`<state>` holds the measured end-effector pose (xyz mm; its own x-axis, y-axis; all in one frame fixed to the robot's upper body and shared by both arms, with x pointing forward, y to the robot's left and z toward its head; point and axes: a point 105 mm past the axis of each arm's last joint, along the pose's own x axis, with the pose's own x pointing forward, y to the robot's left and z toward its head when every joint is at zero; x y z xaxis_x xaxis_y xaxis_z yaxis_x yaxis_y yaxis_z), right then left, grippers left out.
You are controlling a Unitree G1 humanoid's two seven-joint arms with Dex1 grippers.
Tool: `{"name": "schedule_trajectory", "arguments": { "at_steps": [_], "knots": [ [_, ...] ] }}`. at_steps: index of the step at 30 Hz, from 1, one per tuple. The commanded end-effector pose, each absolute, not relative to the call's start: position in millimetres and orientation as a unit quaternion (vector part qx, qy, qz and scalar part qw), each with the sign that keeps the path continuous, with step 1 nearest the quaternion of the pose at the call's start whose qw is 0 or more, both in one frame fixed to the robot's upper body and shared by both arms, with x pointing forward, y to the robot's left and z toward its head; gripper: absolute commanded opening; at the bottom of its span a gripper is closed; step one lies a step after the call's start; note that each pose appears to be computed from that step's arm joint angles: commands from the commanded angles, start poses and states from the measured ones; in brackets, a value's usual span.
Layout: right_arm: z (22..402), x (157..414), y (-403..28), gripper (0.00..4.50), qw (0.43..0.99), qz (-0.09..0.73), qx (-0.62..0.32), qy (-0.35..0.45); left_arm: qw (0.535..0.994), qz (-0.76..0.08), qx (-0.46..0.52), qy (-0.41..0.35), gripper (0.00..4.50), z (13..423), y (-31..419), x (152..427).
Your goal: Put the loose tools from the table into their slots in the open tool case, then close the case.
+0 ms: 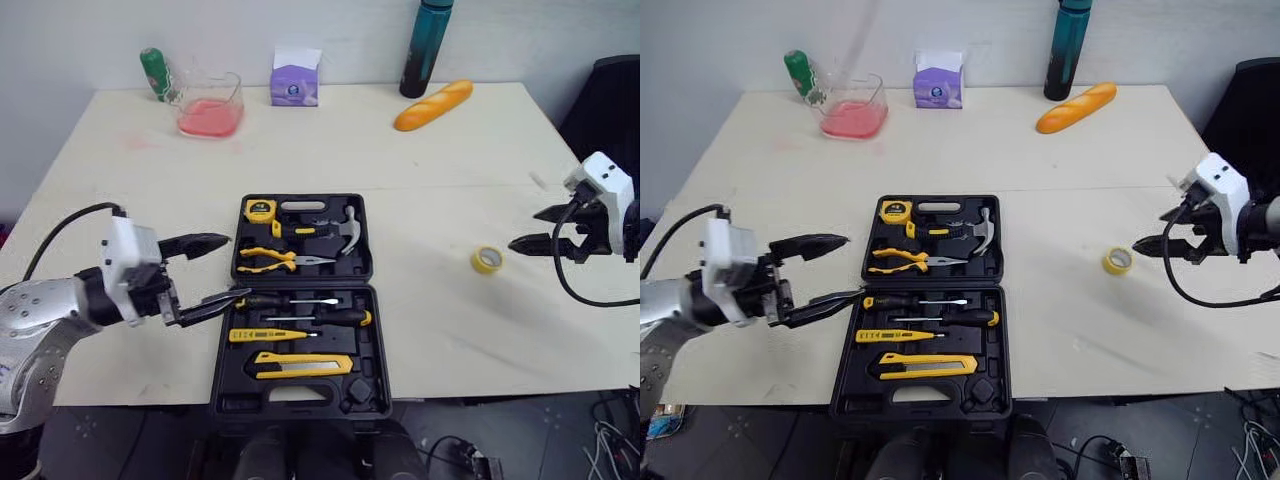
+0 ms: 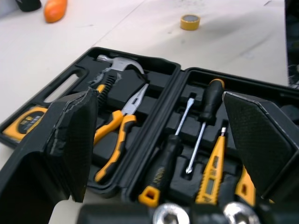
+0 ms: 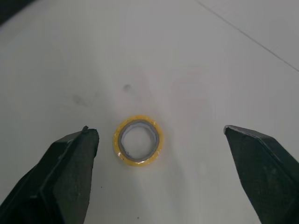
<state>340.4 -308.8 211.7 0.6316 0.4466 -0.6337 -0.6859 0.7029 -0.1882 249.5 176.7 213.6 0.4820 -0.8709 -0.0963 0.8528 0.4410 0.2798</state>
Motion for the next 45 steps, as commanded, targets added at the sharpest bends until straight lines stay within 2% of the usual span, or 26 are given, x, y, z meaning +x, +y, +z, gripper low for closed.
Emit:
{"name": "schedule_trajectory", "arguments": {
  "at_steps": [1, 9, 17, 25, 45],
  "knots": [
    [208, 339, -305, 4.5, 0.843, 0.354, -0.241, 0.327, 0.825, -0.547, 0.131, -0.048, 4.47, 225, 155, 242],
    [195, 346, -295, 4.5, 0.796, 0.399, -0.246, 0.383, 0.789, -0.603, 0.11, -0.047, 4.47, 230, 129, 228],
    [189, 348, -292, 4.5, 0.768, 0.422, -0.266, 0.403, 0.786, -0.606, 0.107, -0.047, 4.47, 226, 125, 223],
    [177, 351, -284, 4.5, 0.755, 0.434, -0.271, 0.411, 0.783, -0.614, 0.094, -0.03, 4.47, 221, 125, 221],
    [159, 358, -269, 4.5, 0.723, 0.457, -0.299, 0.423, 0.781, -0.613, 0.111, -0.039, 4.47, 222, 126, 219]
  ]
}}
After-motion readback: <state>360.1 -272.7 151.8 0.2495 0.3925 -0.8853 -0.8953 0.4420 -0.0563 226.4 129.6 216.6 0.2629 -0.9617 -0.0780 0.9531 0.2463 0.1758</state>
